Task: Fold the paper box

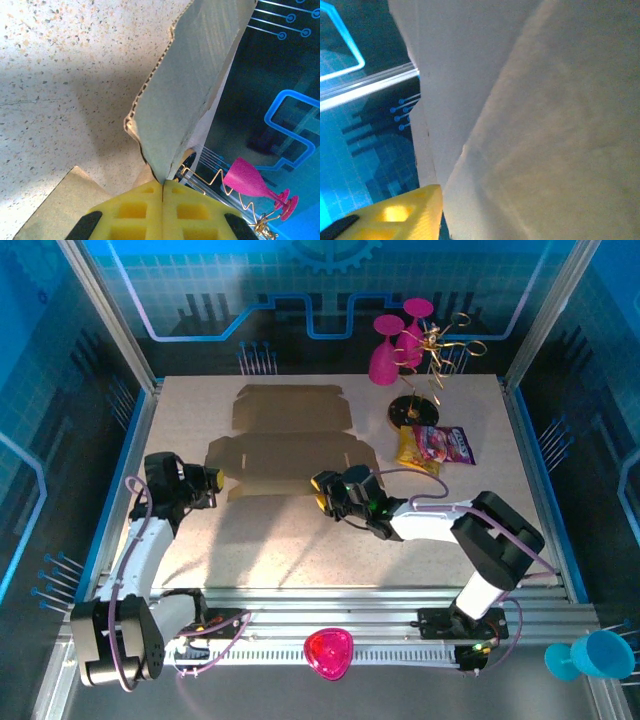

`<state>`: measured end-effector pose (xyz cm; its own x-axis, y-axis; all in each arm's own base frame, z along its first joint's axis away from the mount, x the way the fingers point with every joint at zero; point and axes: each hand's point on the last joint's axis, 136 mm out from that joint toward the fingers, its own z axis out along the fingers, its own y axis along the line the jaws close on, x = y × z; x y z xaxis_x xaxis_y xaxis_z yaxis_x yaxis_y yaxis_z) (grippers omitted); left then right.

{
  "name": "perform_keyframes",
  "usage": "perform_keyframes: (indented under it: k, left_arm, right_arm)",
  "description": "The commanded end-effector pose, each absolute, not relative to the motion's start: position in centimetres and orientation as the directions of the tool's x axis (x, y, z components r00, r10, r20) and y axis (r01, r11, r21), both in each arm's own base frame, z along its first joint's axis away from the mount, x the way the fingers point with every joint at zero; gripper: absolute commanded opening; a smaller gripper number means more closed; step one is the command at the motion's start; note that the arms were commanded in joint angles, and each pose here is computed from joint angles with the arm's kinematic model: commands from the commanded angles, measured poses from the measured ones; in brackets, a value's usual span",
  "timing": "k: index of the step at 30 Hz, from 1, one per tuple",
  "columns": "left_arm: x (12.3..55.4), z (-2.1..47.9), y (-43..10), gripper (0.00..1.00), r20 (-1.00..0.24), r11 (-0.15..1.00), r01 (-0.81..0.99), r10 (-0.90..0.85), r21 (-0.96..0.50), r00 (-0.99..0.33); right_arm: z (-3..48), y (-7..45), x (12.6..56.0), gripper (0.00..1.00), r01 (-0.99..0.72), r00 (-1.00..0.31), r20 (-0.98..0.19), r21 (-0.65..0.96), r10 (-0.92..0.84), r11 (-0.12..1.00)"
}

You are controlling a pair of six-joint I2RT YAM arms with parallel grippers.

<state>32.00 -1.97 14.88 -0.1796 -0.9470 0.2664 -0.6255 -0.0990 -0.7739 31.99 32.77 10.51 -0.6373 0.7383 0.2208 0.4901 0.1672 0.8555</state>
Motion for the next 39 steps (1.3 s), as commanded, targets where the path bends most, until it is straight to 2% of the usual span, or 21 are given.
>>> perform_keyframes:
  k: [1,7,14,15,17,18,19,20,23,27,35,39]
  left_arm:
    - [31.7,16.4,-2.4,0.0,0.287,-0.116,-0.62,-0.941,-0.776,-0.182]
    - [30.7,16.5,-2.7,0.0,0.296,-0.117,-0.63,-0.937,-0.768,-0.187]
    - [30.1,17.3,-3.1,0.02,0.295,-0.105,-0.626,-0.932,-0.773,-0.209]
    - [29.9,17.5,-3.2,0.09,0.29,-0.097,-0.624,-0.933,-0.775,-0.215]
    - [29.4,18.0,-3.1,0.34,0.274,-0.077,-0.635,-0.936,-0.769,-0.219]
    - [29.0,18.3,-3.1,0.43,0.261,-0.063,-0.641,-0.94,-0.765,-0.219]
    - [28.6,18.9,-3.0,0.51,0.24,-0.044,-0.643,-0.946,-0.764,-0.22]
    - [28.3,19.4,-2.9,0.55,0.22,-0.025,-0.648,-0.95,-0.762,-0.222]
    - [27.2,21.1,-2.7,0.59,0.17,0.014,-0.645,-0.96,-0.764,-0.223]
    - [26.2,24.2,-2.0,0.59,0.074,0.082,-0.614,-0.971,-0.785,-0.225]
    - [25.4,33.7,1.0,0.59,-0.23,0.289,-0.507,-0.957,-0.812,-0.177]
    - [26.2,39.2,0.7,0.58,-0.276,0.317,-0.365,-0.947,-0.875,-0.161]
  right_arm:
    - [12.7,33.6,33.2,0.36,0.437,-0.639,0.195,0.888,0.744,0.143]
    - [14.3,32.1,33.8,0.0,0.4,-0.613,0.145,0.905,0.777,0.147]
    - [17.0,30.7,34.5,0.0,0.363,-0.583,0.132,0.925,0.802,0.111]
    - [17.3,30.6,34.5,0.0,0.36,-0.585,0.131,0.926,0.8,0.112]
    - [18.3,30.4,34.7,0.0,0.352,-0.586,0.127,0.93,0.8,0.11]
    - [18.6,30.4,34.7,0.0,0.352,-0.59,0.127,0.929,0.797,0.113]
    - [19.1,30.4,34.8,0.0,0.351,-0.591,0.127,0.93,0.797,0.112]
    - [19.6,30.4,34.9,0.0,0.346,-0.59,0.127,0.932,0.797,0.107]
    - [20.9,30.5,35.1,0.0,0.322,-0.596,0.121,0.942,0.794,0.098]
    - [26.0,31.1,36.1,0.0,0.224,-0.615,0.084,0.972,0.784,0.071]
    - [38.2,31.2,36.0,0.0,-0.06,-0.634,-0.133,0.991,0.761,0.124]
    - [42.8,30.3,35.3,0.0,-0.169,-0.606,-0.208,0.977,0.768,0.132]
